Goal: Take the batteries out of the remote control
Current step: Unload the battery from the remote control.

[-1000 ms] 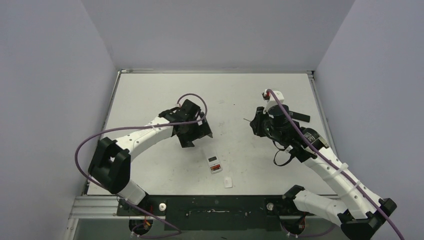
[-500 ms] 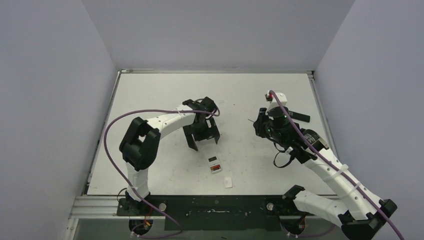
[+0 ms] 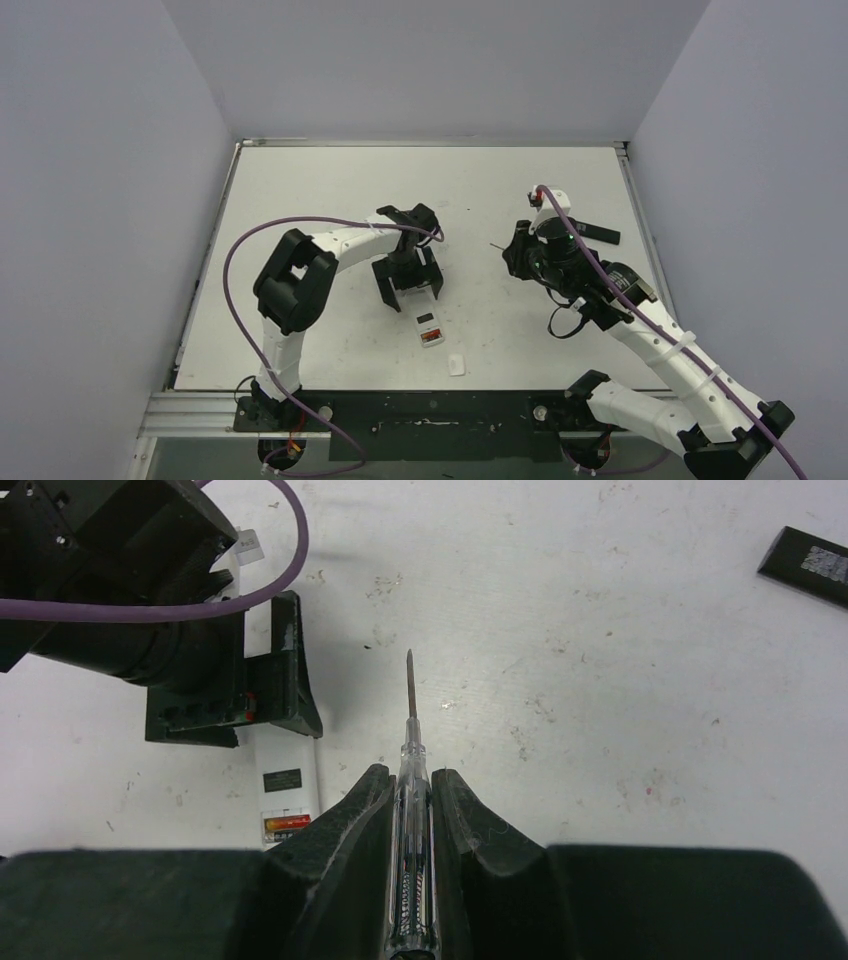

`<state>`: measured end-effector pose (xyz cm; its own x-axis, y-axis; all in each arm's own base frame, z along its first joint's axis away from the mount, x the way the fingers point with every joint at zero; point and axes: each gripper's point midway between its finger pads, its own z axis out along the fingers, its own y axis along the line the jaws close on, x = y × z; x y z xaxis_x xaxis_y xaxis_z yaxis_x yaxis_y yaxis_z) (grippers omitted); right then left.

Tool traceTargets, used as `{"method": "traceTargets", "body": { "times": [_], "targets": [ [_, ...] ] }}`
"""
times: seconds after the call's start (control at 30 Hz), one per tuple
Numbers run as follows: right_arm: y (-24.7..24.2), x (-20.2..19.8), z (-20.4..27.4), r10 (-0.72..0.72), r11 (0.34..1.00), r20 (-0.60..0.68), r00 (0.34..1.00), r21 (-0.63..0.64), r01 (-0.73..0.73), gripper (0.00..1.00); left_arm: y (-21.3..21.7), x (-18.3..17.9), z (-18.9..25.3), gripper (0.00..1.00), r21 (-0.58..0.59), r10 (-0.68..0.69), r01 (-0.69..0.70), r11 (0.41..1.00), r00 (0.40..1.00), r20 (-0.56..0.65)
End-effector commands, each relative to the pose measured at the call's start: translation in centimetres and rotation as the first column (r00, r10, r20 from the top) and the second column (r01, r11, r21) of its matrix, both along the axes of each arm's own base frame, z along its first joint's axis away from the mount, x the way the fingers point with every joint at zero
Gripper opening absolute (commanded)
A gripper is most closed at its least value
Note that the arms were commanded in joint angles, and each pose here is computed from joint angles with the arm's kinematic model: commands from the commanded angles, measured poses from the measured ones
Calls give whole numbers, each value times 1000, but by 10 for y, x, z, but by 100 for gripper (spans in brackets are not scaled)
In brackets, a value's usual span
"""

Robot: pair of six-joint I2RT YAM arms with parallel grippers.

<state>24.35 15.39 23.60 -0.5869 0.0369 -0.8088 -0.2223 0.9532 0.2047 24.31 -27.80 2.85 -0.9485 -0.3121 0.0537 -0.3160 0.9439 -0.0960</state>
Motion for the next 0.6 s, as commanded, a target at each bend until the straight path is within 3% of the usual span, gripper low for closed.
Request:
{"method": "traceTargets", "body": {
  "times": [0.0, 0.4, 0.57],
  "targets": [
    [15, 1, 8, 56, 997, 24, 998, 53, -57, 5, -13, 11, 5, 90, -38, 5, -4, 999, 1000, 29],
    [20, -2, 14, 93, 993, 41, 995, 76, -96, 5, -11, 22, -4, 80, 4, 65, -66, 998, 997, 49],
    [32, -14, 11, 201, 975, 30, 979, 85, -203, 5, -10, 23, -12, 72, 8, 70, -70, 997, 997, 40]
  ]
}}
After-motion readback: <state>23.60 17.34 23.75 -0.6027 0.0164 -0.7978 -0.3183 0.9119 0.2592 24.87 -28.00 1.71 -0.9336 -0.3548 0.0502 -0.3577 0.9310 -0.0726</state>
